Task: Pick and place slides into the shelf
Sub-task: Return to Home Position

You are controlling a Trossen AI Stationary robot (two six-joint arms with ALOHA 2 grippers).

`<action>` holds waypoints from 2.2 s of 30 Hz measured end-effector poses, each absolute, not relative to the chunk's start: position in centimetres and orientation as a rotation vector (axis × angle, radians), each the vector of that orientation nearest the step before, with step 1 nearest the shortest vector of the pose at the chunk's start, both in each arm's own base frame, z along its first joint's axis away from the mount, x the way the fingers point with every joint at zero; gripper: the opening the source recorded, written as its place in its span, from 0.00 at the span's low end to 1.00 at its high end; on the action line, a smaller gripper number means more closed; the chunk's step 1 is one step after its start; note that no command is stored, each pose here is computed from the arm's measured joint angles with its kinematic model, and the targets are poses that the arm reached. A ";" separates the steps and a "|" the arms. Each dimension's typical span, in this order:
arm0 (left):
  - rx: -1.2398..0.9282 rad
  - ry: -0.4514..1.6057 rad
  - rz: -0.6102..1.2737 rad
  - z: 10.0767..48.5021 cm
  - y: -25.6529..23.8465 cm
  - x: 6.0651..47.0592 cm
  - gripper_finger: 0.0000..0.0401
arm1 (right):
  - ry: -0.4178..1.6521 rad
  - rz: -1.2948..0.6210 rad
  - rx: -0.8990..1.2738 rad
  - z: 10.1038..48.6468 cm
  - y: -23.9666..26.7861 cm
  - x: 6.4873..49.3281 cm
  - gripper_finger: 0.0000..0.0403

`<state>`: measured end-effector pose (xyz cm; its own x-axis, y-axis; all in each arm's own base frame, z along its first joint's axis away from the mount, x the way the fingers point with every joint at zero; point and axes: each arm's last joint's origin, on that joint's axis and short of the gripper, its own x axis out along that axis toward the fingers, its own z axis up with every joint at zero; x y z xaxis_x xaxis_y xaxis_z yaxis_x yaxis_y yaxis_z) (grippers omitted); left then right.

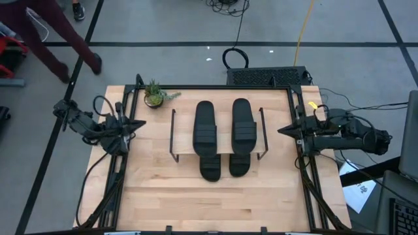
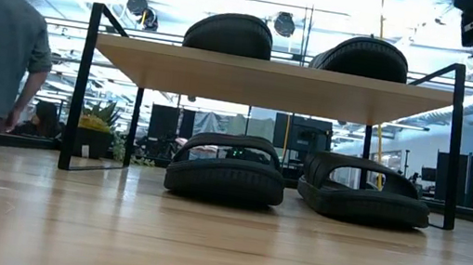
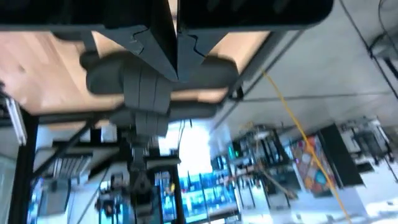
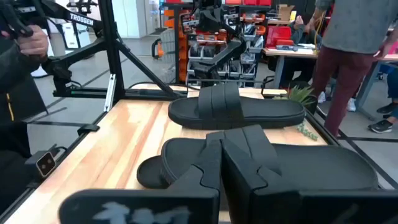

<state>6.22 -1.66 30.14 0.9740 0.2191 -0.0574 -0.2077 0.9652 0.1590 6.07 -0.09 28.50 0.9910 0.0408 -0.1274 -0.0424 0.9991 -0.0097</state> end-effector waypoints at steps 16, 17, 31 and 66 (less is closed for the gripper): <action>0.040 0.111 0.536 29.4 0.1 5.7 0.00 | 0.064 0.032 -0.022 28.0 -0.1 5.7 0.00; 0.036 0.107 0.521 29.4 0.1 5.5 0.00 | 0.057 0.038 -0.018 28.0 -0.1 5.4 0.00; 0.293 -0.112 0.069 24.4 -1.7 7.3 0.00 | 0.040 0.071 -0.020 27.3 0.1 4.1 0.00; 0.361 0.060 -0.050 20.8 1.3 10.0 0.00 | 0.034 0.123 0.122 22.6 0.1 7.6 0.00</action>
<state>10.00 1.28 20.75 0.9969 -0.0383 -0.0681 0.0598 0.9345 0.3509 7.62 0.05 22.64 0.9919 0.1239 -0.0260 -0.1198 0.9850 0.1238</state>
